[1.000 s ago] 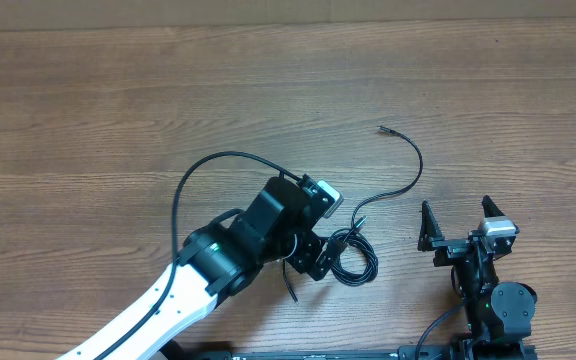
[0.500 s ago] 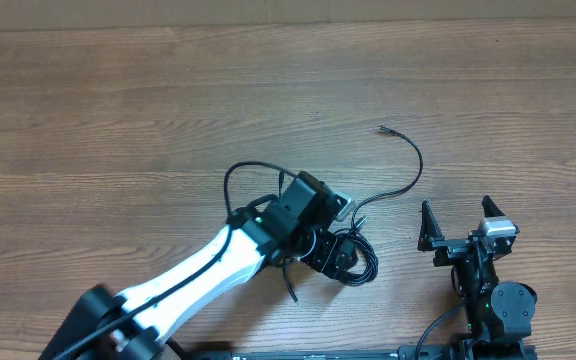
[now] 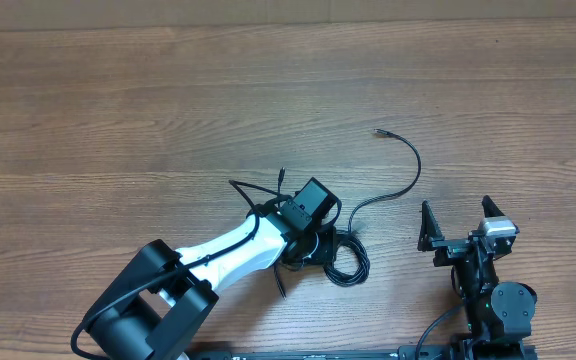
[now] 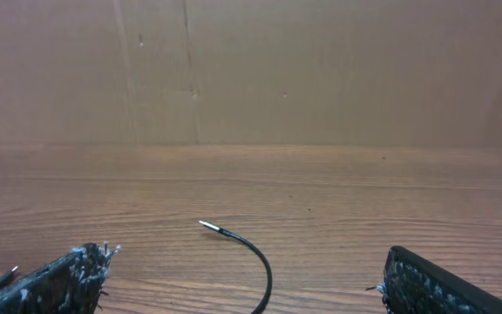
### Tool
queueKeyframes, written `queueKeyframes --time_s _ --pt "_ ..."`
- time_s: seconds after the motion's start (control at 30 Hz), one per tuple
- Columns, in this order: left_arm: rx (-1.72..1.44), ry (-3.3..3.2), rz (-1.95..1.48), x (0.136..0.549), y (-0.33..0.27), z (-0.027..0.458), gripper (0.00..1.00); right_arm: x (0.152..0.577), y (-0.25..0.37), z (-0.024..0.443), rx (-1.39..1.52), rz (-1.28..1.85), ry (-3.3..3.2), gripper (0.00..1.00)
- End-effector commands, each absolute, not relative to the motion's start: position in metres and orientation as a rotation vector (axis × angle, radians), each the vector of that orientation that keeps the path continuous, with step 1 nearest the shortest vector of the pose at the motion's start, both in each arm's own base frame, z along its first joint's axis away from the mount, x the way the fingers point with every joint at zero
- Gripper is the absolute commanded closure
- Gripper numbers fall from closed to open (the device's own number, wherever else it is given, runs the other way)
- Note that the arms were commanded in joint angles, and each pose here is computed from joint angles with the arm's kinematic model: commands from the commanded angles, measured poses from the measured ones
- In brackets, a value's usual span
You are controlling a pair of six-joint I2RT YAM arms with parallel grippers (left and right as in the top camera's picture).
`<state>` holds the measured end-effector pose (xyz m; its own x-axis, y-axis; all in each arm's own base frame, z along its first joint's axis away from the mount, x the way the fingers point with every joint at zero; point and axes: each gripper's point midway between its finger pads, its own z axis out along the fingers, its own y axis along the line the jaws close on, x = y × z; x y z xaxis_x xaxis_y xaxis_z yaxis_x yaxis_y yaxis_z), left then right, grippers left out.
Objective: Untangle cables
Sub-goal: 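Grasp the cable coil with the left gripper and lift it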
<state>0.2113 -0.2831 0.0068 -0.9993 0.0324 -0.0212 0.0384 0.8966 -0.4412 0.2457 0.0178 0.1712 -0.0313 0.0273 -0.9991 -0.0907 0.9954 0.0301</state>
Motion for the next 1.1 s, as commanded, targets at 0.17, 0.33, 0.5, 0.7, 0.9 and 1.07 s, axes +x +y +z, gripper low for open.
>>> queueKeyframes --time_s 0.17,0.33,0.5,0.7,0.9,1.07 --pt "0.108 2.778 -0.256 0.303 -0.225 0.08 0.96 0.246 0.018 0.17 -0.051 0.088 1.593 0.0" --pt "0.642 2.542 -0.142 0.331 -0.228 0.138 0.9 0.246 0.018 0.17 -0.051 0.088 1.593 0.0" --pt "0.802 2.536 -0.099 0.323 -0.224 0.139 0.94 0.246 0.018 0.17 -0.051 0.088 1.593 0.0" --pt "0.84 2.615 0.023 0.31 -0.201 0.129 0.43 0.246 0.018 0.17 -0.051 0.088 1.593 0.0" --pt "0.761 2.642 0.084 0.311 -0.191 0.128 0.04 0.246 0.018 0.17 -0.051 0.088 1.593 0.0" --pt "0.239 2.775 -0.006 0.303 -0.187 0.123 0.0 0.246 0.018 0.17 -0.051 0.088 1.593 0.0"
